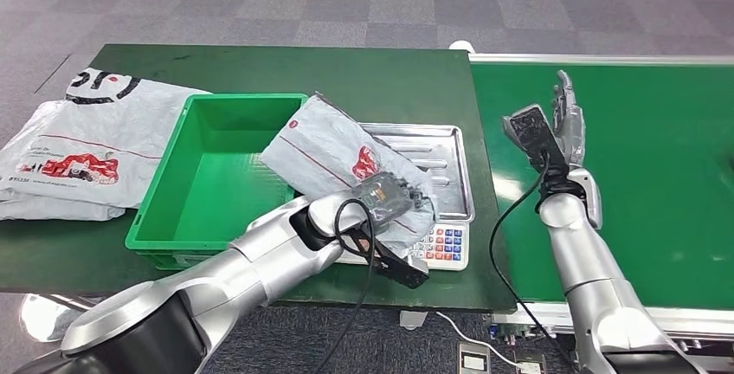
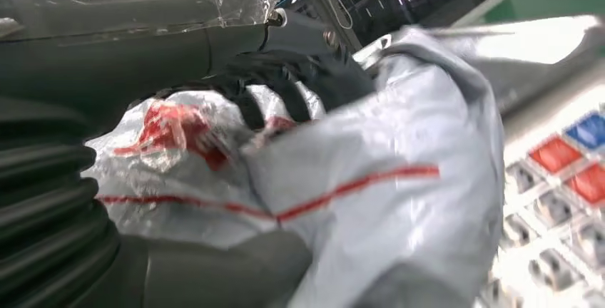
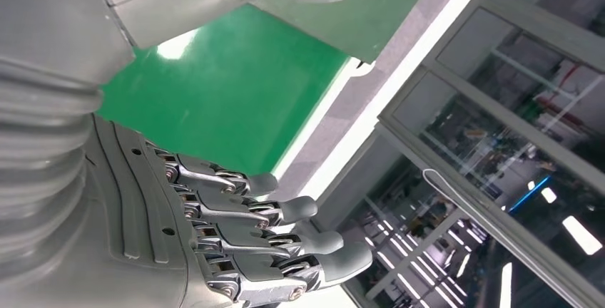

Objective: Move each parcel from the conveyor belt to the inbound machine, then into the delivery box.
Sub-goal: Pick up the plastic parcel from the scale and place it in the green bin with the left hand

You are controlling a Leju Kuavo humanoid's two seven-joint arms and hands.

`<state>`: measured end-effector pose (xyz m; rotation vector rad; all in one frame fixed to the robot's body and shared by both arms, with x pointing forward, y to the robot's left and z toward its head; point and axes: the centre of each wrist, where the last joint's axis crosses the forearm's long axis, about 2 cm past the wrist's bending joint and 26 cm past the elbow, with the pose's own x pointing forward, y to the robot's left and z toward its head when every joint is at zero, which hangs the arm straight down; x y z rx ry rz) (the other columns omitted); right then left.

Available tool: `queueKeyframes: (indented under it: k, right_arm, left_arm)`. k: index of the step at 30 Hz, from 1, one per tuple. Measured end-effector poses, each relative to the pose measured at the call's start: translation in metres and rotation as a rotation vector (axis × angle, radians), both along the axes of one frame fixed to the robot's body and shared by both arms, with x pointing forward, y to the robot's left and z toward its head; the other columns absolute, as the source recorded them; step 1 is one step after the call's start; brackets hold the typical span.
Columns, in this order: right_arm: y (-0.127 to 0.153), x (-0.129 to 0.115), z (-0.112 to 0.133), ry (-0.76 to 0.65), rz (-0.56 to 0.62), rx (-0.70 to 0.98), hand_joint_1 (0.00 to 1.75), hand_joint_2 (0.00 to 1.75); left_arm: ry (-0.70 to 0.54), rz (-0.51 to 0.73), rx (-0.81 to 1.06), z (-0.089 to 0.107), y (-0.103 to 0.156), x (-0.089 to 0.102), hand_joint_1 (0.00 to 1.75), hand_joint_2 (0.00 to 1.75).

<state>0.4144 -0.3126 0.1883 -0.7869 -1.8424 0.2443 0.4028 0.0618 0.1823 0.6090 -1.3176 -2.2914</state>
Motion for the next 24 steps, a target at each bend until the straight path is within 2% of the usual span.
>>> queueKeyframes:
  k: [16,20,24]
  right_arm:
    - [-0.009,-0.001,0.008,-0.015,0.022,-0.01,0.0,1.75]
    - [-0.011,-0.001,0.008,-0.019,0.024,-0.012,0.0,1.75]
    - [-0.011,-0.002,0.006,-0.02,0.026,-0.015,0.0,1.75]
  left_arm:
    - [-0.037,-0.01,0.027,-0.004,0.003,0.0,1.75,1.75]
    - [-0.138,-0.009,-0.055,-0.003,0.005,0.0,1.75,1.75]
    - [-0.326,0.012,-0.201,0.01,0.003,0.005,1.75,1.75]
